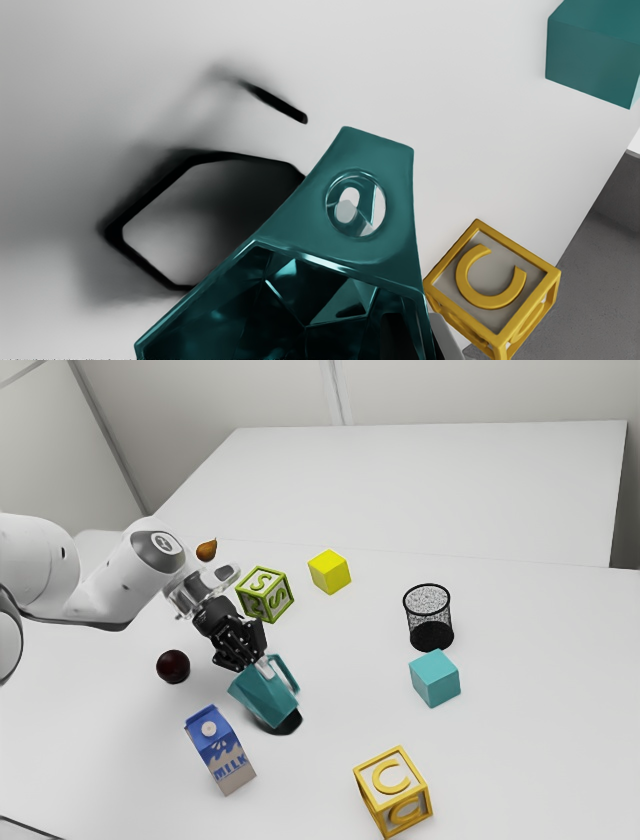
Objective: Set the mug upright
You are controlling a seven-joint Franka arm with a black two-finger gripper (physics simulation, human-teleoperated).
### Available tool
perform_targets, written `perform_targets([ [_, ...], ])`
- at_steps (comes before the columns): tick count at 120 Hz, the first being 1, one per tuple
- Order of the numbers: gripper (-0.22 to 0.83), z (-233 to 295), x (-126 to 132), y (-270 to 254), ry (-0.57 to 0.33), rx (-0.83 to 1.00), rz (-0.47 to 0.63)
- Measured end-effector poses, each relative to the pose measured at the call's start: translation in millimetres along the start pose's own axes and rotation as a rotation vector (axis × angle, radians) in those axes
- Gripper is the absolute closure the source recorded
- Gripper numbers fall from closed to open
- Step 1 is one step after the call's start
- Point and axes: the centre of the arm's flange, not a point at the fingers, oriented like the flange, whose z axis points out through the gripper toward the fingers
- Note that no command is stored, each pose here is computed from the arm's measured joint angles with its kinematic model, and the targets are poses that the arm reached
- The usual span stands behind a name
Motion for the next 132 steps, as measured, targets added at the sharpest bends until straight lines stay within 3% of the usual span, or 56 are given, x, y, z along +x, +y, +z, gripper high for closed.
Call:
perform_targets([
  [25,0.75,-20,-13,27,0.035,0.043,0.051],
  [54,0.75,-44,-37,77,0.120,0.380,0.247],
  [87,0.76,-33,-27,90,0.146,0.805,0.452],
  [132,0.76,-3,-7,96,0.189,0.940,0.584],
])
